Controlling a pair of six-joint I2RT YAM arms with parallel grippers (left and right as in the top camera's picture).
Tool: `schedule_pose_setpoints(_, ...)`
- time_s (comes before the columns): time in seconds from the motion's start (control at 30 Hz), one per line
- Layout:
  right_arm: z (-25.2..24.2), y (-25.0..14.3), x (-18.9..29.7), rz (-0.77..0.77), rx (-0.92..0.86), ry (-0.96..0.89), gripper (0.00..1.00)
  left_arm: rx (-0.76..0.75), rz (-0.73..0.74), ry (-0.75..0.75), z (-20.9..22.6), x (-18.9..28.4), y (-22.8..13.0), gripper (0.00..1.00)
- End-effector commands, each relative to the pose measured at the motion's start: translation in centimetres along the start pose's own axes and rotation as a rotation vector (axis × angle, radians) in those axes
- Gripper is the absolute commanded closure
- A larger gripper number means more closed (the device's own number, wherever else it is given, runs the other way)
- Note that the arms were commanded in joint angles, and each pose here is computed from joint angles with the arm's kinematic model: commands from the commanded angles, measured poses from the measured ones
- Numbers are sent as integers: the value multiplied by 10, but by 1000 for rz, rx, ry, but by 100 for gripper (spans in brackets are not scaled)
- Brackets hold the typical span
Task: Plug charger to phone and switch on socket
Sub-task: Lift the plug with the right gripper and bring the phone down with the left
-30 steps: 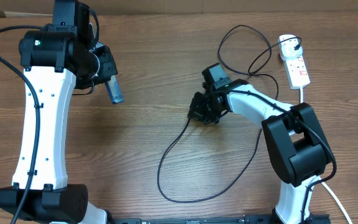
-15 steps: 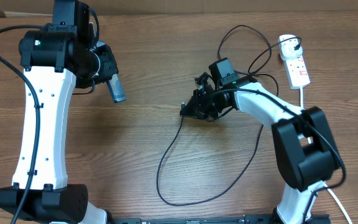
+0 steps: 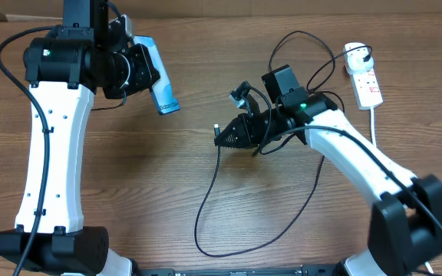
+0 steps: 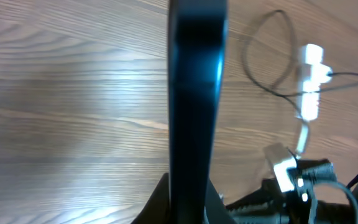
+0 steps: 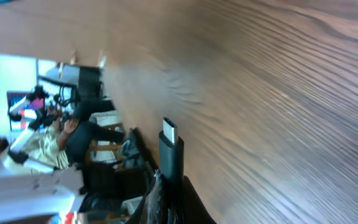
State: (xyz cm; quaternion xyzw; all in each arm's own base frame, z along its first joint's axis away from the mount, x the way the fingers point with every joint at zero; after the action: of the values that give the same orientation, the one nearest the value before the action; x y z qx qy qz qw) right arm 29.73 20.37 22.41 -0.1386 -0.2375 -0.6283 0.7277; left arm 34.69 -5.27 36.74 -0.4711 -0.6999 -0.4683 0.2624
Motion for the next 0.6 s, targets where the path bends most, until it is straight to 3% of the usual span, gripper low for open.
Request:
schedule_pose_setpoints(0.0,23,-9,14,-7,112,77,96,-23,30,-180,-13,-5,3,96)
schedule_pose_setpoints(0.3,34,-15,18,44,129,195,96,-164,-3,-436,-30,-5,11,96)
schedule_pose_setpoints(0.57,51,-19,24,132,185,419,96,-172,4,-531,-37,-2,10,96)
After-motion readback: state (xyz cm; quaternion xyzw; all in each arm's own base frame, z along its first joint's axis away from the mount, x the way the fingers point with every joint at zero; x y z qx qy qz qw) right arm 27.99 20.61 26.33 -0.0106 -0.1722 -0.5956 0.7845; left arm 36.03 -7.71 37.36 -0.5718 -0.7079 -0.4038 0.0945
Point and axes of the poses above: each gripper's point midway between its finger pads, its own x axis back along the fingers, its own z axis along the line the jaws close on, y = z × x, the point moved 10 cm from there along x, back along the fingers, and after that the axes turned 12 degrees about -x, right-handed, at the moved point
